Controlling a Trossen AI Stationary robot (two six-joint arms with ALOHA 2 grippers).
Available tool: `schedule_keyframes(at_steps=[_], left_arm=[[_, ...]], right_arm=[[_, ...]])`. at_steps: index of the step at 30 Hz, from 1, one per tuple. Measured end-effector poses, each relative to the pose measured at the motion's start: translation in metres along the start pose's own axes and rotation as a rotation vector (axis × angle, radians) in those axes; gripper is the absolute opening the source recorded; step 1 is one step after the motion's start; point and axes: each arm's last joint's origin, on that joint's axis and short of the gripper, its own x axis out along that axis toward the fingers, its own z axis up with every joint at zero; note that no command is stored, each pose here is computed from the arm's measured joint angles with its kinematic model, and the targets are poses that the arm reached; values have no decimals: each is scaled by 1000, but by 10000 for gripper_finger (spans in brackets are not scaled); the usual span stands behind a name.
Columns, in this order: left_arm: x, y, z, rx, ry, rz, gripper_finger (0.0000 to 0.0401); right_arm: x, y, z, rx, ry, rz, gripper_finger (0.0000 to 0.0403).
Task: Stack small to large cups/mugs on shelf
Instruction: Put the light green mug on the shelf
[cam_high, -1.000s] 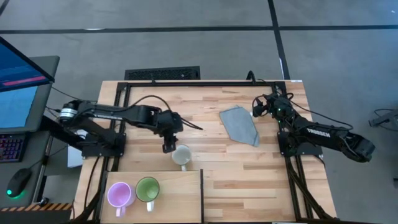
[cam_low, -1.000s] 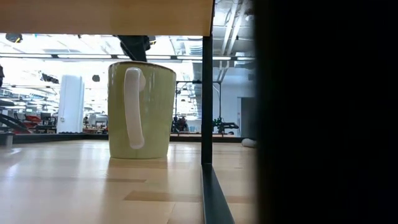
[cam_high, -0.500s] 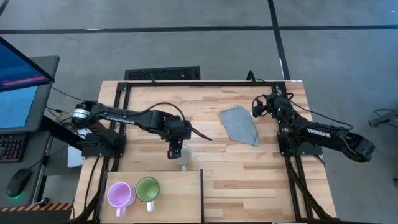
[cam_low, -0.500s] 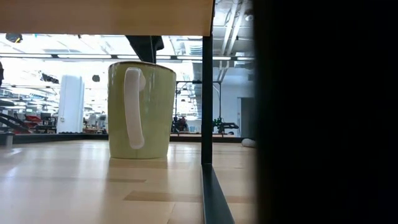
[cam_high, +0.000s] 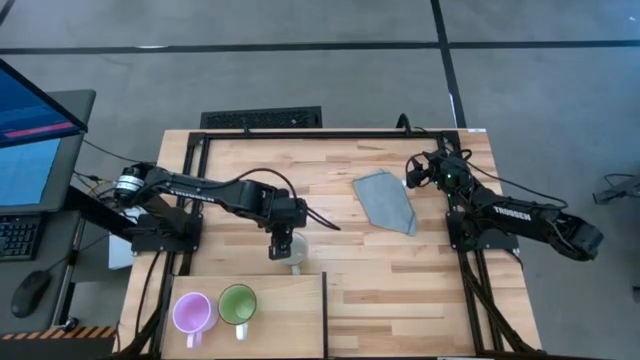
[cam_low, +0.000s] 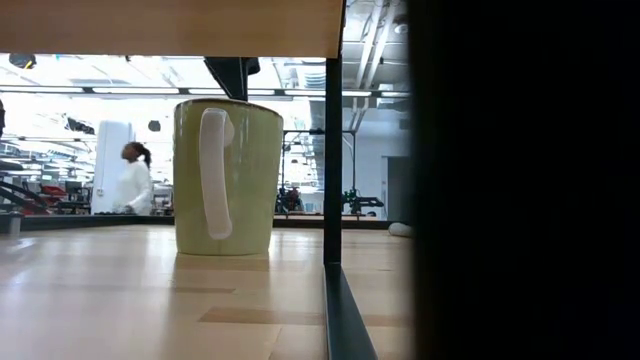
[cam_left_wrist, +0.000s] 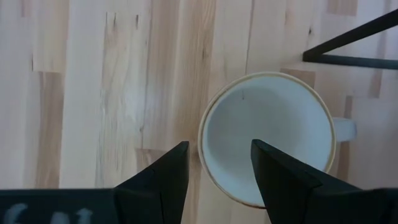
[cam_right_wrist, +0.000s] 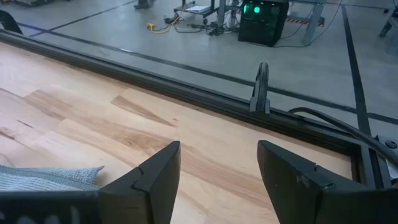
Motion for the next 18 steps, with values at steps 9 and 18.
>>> schedule_keyframes(at_steps=[9,18], left_arm=[[0,-1,0,-33,3,-17,163],[0,-1,0,-23,2,-18,163]], right_arm=[[0,0,0,0,0,0,235],[0,0,0,1,1,0,235]])
